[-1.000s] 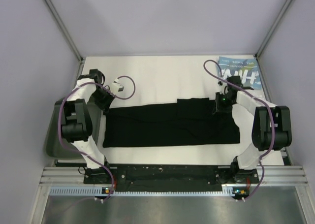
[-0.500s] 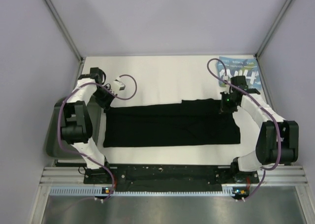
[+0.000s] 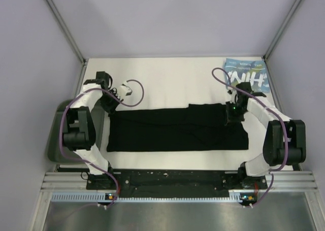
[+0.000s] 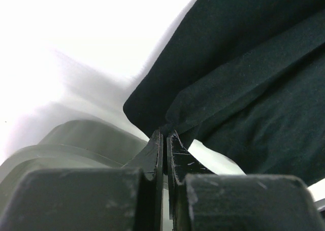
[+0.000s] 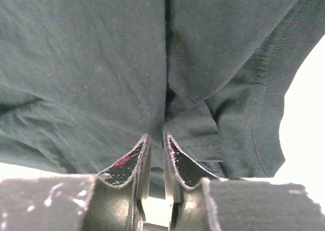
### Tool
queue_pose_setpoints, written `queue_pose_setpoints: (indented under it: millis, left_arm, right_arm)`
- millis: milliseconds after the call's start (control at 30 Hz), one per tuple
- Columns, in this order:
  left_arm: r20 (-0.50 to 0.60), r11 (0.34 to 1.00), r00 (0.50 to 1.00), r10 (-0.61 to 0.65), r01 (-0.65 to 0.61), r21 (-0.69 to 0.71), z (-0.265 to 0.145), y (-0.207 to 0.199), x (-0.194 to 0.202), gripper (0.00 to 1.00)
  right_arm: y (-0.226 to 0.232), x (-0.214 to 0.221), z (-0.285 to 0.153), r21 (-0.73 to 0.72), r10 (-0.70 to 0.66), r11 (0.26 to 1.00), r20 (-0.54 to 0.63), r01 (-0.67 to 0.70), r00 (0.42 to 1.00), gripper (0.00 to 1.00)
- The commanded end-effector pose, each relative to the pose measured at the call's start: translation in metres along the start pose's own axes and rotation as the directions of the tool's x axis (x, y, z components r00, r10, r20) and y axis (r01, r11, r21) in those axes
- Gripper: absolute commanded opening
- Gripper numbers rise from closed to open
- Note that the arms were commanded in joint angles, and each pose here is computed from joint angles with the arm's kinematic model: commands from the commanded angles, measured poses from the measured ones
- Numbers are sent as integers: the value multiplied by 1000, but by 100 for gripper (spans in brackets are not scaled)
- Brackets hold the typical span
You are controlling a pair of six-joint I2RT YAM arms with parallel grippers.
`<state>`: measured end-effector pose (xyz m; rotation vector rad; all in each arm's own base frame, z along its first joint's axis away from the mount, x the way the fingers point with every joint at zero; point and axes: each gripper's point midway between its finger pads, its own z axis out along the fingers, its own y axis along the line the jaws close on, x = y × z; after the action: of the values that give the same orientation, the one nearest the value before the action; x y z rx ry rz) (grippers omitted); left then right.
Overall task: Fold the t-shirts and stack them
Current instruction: Fold the other side of the tshirt into a rectangle
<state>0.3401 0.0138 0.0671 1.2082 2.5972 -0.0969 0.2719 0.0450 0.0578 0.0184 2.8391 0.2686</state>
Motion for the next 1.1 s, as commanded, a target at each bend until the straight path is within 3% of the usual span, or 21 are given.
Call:
queue_pose_setpoints:
  millis: [0,33,133,267,367,667,833,1000,1067]
  left_arm:
    - [57,998,998,26,-22,-62,-12,12,-18,0]
    - [57,998,998,26,-22,-62,-12,12,-18,0]
    - [57,998,998,29,-26,-53,-11,9,-18,0]
    - [61,998,998,33,-30,-53,-12,9,-20,0]
    - [66,998,997,32,-29,-53,-12,8,-21,0]
    - [67,998,997,32,-28,-52,-13,7,-22,0]
    - [65,998,997,30,-27,-54,-13,8,-22,0]
    - [63,998,998,30,-27,-53,-13,9,-22,0]
    - [64,998,998,29,-25,-53,-14,9,-21,0]
  right_arm:
    - [8,13,5,-48,-8,999,-93,3,996,32]
    - [6,13,5,-36,-5,999,-101,1,995,39]
    - [-1,2,0,9,-10,1000,-58,11,998,41]
    - [8,-34,-17,-12,-25,1000,99,26,995,32]
    - [5,-51,-24,18,-30,999,156,27,987,31]
    - [2,-54,11,2,-24,1000,95,24,995,30]
    - [4,-52,23,-17,-25,1000,81,26,996,22]
    - [0,-47,24,7,-14,1000,71,13,997,0]
    - [-2,-46,20,13,-6,1000,83,5,997,0]
